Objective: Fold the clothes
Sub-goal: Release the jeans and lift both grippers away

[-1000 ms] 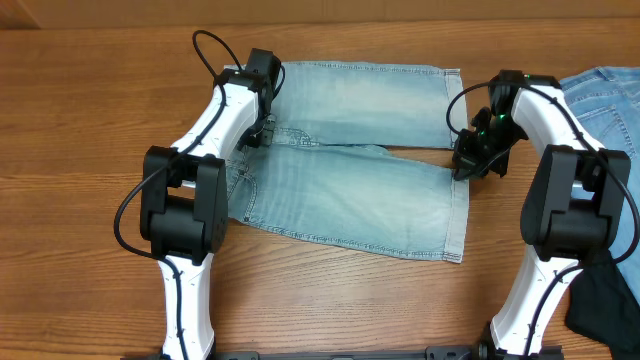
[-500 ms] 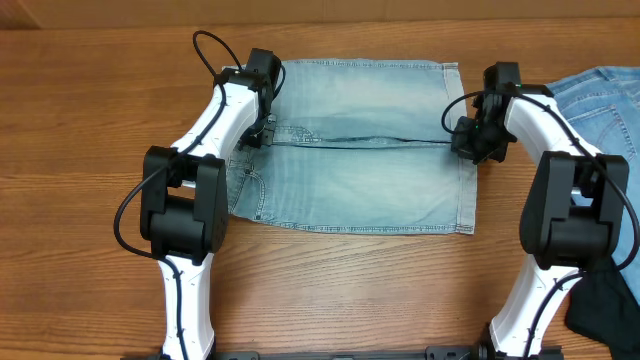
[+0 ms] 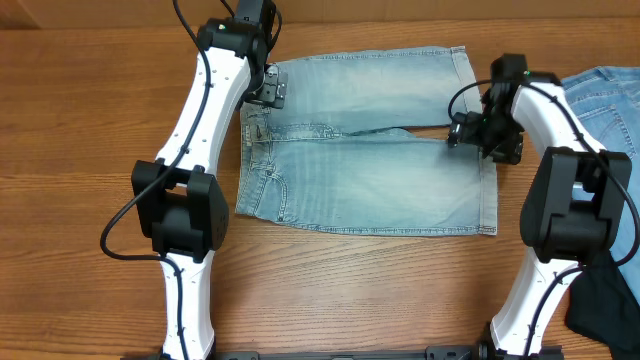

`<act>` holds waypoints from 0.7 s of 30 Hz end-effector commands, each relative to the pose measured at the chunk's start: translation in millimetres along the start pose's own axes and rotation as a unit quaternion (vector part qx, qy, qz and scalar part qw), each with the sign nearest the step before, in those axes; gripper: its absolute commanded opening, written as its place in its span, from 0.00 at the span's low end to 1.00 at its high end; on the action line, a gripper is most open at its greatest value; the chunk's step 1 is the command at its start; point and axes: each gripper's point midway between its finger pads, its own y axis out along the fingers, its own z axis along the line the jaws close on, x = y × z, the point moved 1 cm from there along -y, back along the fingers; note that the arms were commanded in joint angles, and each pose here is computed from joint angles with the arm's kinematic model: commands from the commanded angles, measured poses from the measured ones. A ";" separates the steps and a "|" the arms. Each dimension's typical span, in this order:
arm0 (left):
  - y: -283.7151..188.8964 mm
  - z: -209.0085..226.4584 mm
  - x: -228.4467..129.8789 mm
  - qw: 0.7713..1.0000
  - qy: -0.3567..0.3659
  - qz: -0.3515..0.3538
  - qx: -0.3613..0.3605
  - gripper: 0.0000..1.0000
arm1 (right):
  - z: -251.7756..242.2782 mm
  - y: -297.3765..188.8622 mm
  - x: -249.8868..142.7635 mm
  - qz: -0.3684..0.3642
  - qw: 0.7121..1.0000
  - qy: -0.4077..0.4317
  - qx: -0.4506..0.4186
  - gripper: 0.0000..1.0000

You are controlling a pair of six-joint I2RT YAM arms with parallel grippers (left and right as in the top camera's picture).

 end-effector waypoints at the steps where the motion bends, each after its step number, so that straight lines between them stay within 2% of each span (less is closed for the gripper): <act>1: 1.2 -22.6 -20.1 0.995 -0.032 0.048 -0.080 0.80 | 7.9 -34.1 18.5 -0.029 0.999 -0.021 0.016 1.00; 2: 3.5 -28.4 -28.1 0.992 -0.038 0.066 -0.096 0.73 | 8.5 -42.6 19.0 -0.030 0.999 -0.021 0.017 1.00; 4: 9.5 -31.8 -37.9 0.991 -0.043 0.085 -0.096 0.48 | 8.0 -51.6 14.8 -0.021 0.999 -0.020 0.016 1.00; 5: 17.4 -32.3 -47.4 0.990 -0.041 0.101 -0.092 0.25 | 7.5 -52.4 8.7 -0.008 1.000 -0.019 0.016 1.00; 6: 22.7 -32.5 -55.3 0.988 -0.041 0.115 -0.090 0.12 | 6.8 -52.3 4.9 0.000 1.000 -0.019 0.015 0.99; 7: 30.8 -32.8 -68.0 0.986 -0.044 0.137 -0.086 0.04 | 6.0 -52.3 1.6 0.007 1.000 -0.019 0.013 0.95; 9: 47.2 -33.0 -92.6 0.980 -0.046 0.175 -0.079 0.04 | 6.3 -52.3 -0.6 0.011 1.000 -0.019 0.013 0.78; 11: 73.5 -35.0 -124.9 0.973 -0.046 0.213 -0.074 0.05 | 7.1 -52.3 2.6 0.004 1.000 -0.020 0.015 0.31; 12: 81.3 -35.1 -136.9 0.970 -0.049 0.226 -0.071 0.05 | 7.2 -52.3 3.1 0.003 1.000 -0.020 0.015 0.14; 13: 85.9 -34.8 -143.4 0.969 -0.050 0.232 -0.070 0.05 | 7.3 -52.3 3.6 0.002 1.000 -0.020 0.015 0.04; 17: 99.1 -33.4 -164.5 0.964 -0.050 0.252 -0.062 0.07 | 8.2 -51.9 7.3 -0.006 1.000 -0.020 0.017 0.04; 21: 99.5 -2.4 -177.7 0.961 -0.072 0.265 0.041 0.04 | 8.2 -51.9 7.3 -0.006 1.000 -0.021 0.017 0.04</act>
